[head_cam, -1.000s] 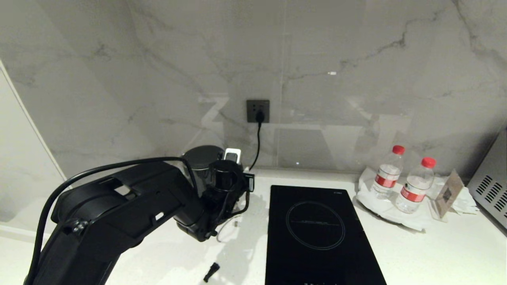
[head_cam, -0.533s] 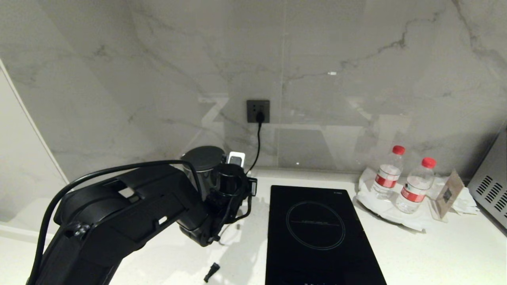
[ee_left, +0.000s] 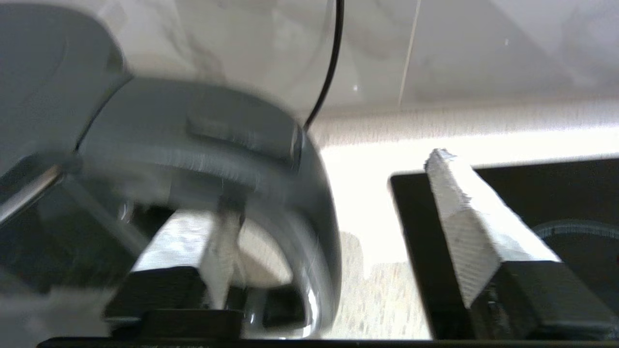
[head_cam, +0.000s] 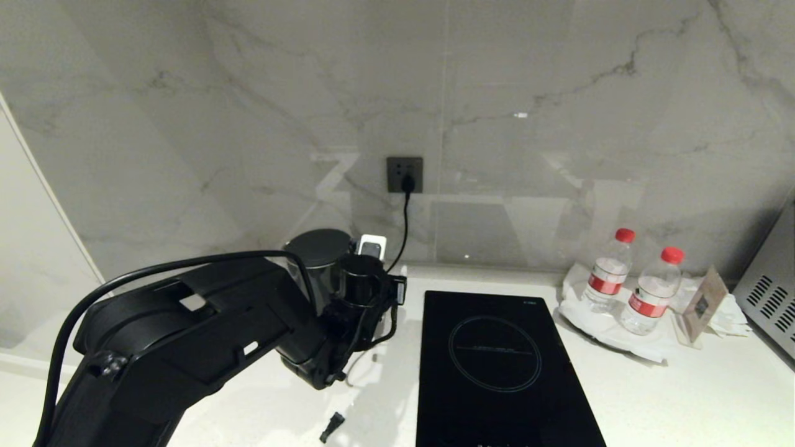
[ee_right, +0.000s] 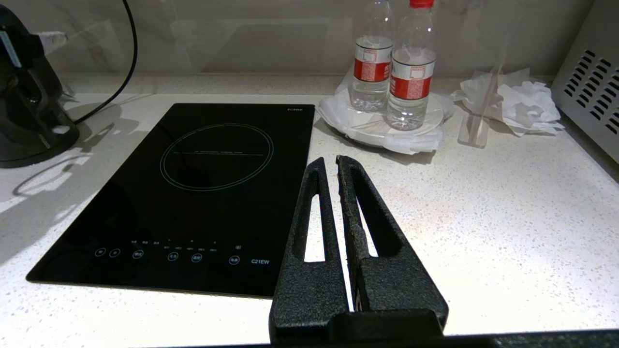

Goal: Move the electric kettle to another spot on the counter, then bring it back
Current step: Place it on the power base

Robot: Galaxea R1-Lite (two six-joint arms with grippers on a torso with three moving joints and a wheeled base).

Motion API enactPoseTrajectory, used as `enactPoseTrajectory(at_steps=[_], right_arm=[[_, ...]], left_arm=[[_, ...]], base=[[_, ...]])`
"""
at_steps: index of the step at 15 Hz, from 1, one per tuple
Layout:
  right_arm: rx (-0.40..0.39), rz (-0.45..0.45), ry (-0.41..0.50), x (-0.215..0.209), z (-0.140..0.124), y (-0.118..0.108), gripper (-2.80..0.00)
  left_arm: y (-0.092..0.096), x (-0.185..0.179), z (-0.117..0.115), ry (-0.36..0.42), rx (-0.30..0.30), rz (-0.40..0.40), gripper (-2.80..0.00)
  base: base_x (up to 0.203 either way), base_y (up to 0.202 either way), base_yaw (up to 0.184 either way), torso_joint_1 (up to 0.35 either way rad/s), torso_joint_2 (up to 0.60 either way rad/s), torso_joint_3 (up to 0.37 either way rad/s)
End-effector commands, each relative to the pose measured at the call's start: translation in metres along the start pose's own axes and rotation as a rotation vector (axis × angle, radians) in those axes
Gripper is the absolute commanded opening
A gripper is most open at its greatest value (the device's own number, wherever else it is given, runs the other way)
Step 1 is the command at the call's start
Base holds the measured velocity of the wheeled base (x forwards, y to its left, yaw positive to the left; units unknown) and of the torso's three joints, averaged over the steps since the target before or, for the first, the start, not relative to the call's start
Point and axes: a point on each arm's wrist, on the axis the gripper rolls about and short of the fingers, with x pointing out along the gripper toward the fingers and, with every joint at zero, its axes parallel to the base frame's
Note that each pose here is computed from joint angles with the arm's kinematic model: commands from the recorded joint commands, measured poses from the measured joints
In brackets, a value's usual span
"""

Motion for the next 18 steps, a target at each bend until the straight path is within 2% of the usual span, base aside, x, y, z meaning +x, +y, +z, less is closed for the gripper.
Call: enactPoseTrajectory(at_steps=[1, 8, 12, 18], right_arm=[[-0.001, 0.0, 0.0, 0.0, 0.0, 0.0, -2.8], [-0.001, 0.0, 0.0, 0.0, 0.0, 0.0, -2.8], [-0.001, 0.0, 0.0, 0.0, 0.0, 0.0, -2.8], [-0.001, 0.0, 0.0, 0.0, 0.0, 0.0, -2.8]], left_arm=[[0.003, -0.011, -0.002, 0.024, 0.01, -0.006, 0.0], [0.013, -0.034, -0.019, 0.044, 0.016, -0.01, 0.0], [0.007, -0.062, -0.022, 0.042, 0.02, -0.052, 0.0], [0.009, -0.088, -0.035, 0.049, 0.026, -0.078, 0.0]], base=[[0.0, 0.0, 0.0, 0.0, 0.0, 0.0], [0.0, 0.0, 0.0, 0.0, 0.0, 0.0], [0.0, 0.0, 0.0, 0.0, 0.0, 0.0], [0.0, 0.0, 0.0, 0.0, 0.0, 0.0]])
